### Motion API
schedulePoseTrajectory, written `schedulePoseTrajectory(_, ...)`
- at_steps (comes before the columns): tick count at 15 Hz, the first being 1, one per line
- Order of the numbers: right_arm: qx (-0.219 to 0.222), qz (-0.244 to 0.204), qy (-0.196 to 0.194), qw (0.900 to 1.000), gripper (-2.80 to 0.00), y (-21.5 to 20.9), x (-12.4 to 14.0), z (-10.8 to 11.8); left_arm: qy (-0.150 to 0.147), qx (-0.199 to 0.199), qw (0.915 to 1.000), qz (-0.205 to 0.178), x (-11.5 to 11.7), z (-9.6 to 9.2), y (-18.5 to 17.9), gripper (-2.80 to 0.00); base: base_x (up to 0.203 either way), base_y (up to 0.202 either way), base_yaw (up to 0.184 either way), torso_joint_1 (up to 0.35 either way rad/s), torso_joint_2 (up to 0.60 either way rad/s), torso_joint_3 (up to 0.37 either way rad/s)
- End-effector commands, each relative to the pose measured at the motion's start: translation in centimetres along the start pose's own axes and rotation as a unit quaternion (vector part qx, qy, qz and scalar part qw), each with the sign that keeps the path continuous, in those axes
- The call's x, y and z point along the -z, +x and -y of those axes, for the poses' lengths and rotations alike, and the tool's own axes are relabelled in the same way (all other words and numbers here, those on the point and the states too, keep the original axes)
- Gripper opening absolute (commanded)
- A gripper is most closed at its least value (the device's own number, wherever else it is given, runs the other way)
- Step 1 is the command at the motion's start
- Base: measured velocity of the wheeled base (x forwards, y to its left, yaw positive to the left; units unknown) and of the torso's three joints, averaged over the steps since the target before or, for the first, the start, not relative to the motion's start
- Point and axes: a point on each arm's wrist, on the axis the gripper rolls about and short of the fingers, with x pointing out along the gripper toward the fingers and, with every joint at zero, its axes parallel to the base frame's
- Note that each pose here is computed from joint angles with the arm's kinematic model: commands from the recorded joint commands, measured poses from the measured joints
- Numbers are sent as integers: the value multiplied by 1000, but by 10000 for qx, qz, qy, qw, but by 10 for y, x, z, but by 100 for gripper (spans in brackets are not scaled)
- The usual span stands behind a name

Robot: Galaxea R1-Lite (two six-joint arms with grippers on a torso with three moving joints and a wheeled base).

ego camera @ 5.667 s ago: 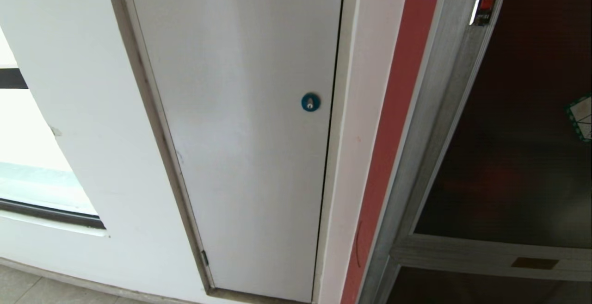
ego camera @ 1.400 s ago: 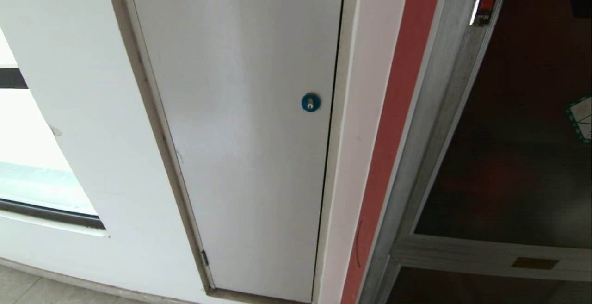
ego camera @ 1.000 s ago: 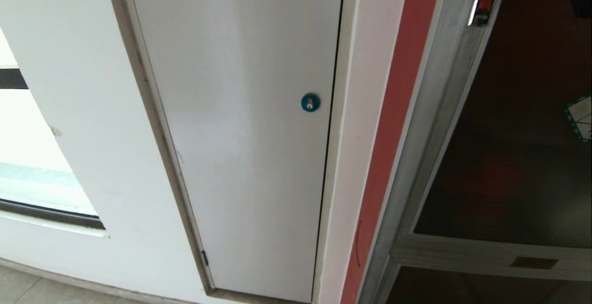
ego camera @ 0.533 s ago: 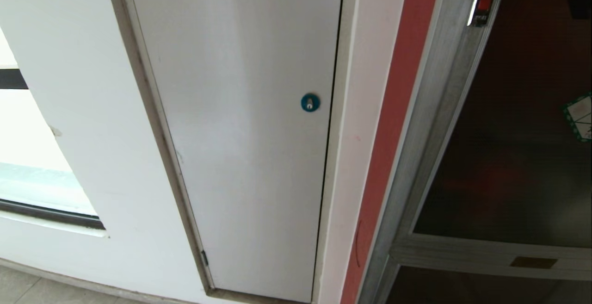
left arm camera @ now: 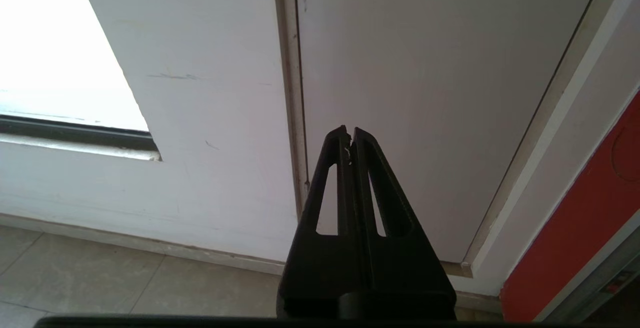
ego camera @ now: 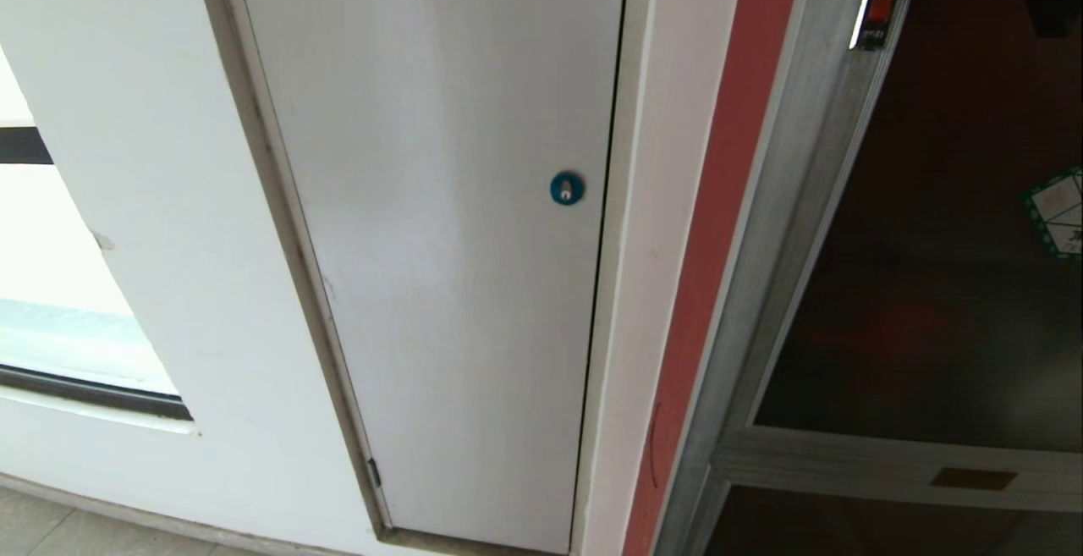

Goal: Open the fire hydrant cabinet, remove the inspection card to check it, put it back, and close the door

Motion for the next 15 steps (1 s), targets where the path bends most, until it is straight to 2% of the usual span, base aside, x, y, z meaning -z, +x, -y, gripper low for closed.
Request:
schedulePoseTrajectory(1, 15, -68, 34, 10000, -280, 6, 2, 3, 1, -7, 10000, -26, 1, 0, 0, -280, 0, 0, 0, 0, 0, 0)
schedulePoseTrajectory(6, -18, -159, 58, 9999, -280, 9, 5, 1, 1, -4, 10000, -20, 1, 0, 0, -280, 0, 0, 0, 0, 0, 0)
schedulePoseTrajectory(10, -141, -129, 21, 9998, -280, 1, 5, -8, -4, -5, 10000, -20, 1, 0, 0, -280, 0, 0, 0, 0, 0, 0)
schedulePoseTrajectory(15, -78, -54, 2, 10000, -280, 0, 3, -9, 1, -4, 10000, -26, 1, 0, 0, -280, 0, 0, 0, 0, 0, 0)
